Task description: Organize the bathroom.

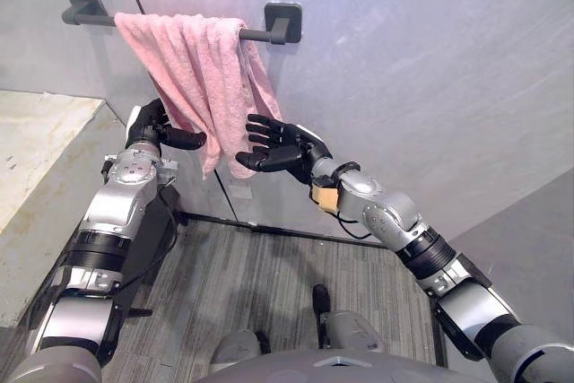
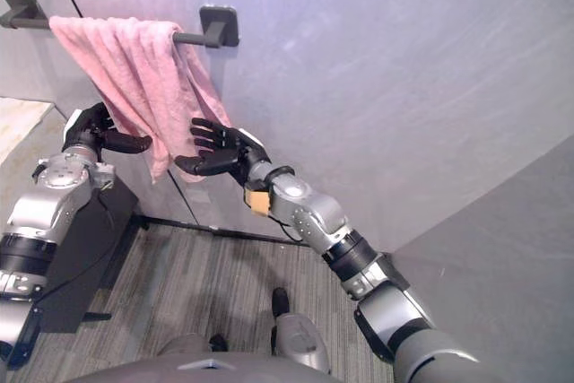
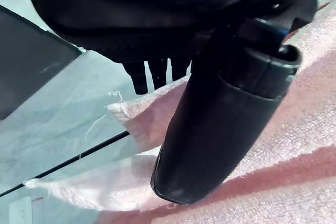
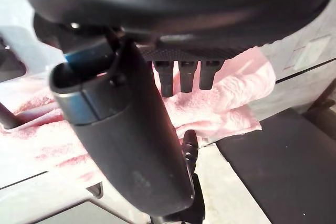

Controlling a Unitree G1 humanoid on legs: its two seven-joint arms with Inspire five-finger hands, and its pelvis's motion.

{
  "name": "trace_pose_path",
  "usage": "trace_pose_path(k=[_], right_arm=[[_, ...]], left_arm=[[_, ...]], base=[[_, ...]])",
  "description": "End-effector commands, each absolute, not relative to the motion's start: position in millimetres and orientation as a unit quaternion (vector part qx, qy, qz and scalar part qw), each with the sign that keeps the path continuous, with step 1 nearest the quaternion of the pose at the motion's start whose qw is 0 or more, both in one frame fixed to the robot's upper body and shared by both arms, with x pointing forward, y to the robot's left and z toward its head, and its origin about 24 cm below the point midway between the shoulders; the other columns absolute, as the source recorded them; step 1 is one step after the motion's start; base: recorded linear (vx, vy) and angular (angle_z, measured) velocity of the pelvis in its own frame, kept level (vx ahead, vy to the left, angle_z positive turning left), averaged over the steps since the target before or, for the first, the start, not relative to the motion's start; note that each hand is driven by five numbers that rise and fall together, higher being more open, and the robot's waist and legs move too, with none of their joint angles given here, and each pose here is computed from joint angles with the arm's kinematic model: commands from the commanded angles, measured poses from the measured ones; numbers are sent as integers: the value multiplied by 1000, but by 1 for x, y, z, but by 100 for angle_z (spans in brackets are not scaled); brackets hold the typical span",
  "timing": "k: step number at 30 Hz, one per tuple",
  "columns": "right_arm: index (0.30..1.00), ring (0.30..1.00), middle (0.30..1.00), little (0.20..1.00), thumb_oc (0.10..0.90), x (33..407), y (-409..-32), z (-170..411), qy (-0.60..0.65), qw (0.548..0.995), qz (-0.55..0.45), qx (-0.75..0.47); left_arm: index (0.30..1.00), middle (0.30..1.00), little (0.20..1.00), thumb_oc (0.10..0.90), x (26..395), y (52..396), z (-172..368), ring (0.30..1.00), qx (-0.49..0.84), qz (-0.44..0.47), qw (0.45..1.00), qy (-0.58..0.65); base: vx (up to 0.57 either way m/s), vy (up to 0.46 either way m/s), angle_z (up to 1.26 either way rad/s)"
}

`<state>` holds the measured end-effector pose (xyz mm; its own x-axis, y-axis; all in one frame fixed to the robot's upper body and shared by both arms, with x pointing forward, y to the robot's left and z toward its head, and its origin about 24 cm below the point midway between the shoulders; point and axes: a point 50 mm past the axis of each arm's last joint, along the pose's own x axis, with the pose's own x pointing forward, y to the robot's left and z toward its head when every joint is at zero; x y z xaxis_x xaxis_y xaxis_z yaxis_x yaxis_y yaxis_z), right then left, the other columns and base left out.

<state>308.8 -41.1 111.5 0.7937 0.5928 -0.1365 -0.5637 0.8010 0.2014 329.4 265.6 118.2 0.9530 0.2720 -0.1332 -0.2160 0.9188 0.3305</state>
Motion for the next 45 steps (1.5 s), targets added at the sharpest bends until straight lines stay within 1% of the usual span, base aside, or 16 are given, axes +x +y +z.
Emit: trace_pose_path(k=[1,4,6,10,13,17,24,27,32,42,43,44,45], right_arm=[[900,900,900,900,800,320,-26,182,-68,936,332,90],[900,900,900,900,800,322,-29,194,-110,940,316,63],[900,900,900,900,800,323,-34,205,-156,945,285,31],[900,900,900,900,800,324,-44,220,-195,944,265,14],[900,900,900,900,800,323,-46,226,-199,943,267,21],[900,900,900,900,800,320,-45,227,-183,940,282,60],[900,900,900,900,800,316,-34,214,-122,937,307,118],[900,900,900,900,800,316,-30,206,-115,933,313,134],[900,900,900,900,800,314,-24,208,-142,930,319,117],[900,900,900,900,800,314,-28,229,-226,931,282,54],[611,611,611,611,607,313,-30,233,-236,932,273,46],[611,611,611,611,607,313,-30,233,-236,932,273,46],[300,300,300,300,400,313,-33,238,-243,931,268,41]], left_arm=[[900,900,900,800,347,255,176,900,180,123,976,-26],[900,900,900,800,347,258,176,900,188,130,973,-26],[900,900,900,800,346,260,178,900,193,134,972,-27],[900,900,900,800,344,267,181,900,202,142,968,-30],[900,900,900,800,343,271,183,900,206,145,967,-32],[900,900,900,800,341,273,188,900,202,143,968,-41],[900,900,900,800,343,270,198,900,192,139,970,-56],[900,900,900,800,345,270,202,900,186,138,971,-61],[900,900,900,800,350,268,203,900,175,129,974,-61],[900,900,900,800,353,265,199,900,144,122,980,-57],[900,900,900,800,353,264,197,900,136,118,982,-55],[900,900,900,800,353,264,197,900,136,118,982,-55],[900,900,900,800,353,261,195,900,123,109,985,-54]], base=[[27,-19,3],[21,-15,2],[37,-23,2],[43,-30,2],[25,-22,1],[0,0,0],[0,0,0],[44,11,1],[7,2,0],[0,1,1],[0,0,0],[0,0,0],[0,0,0]])
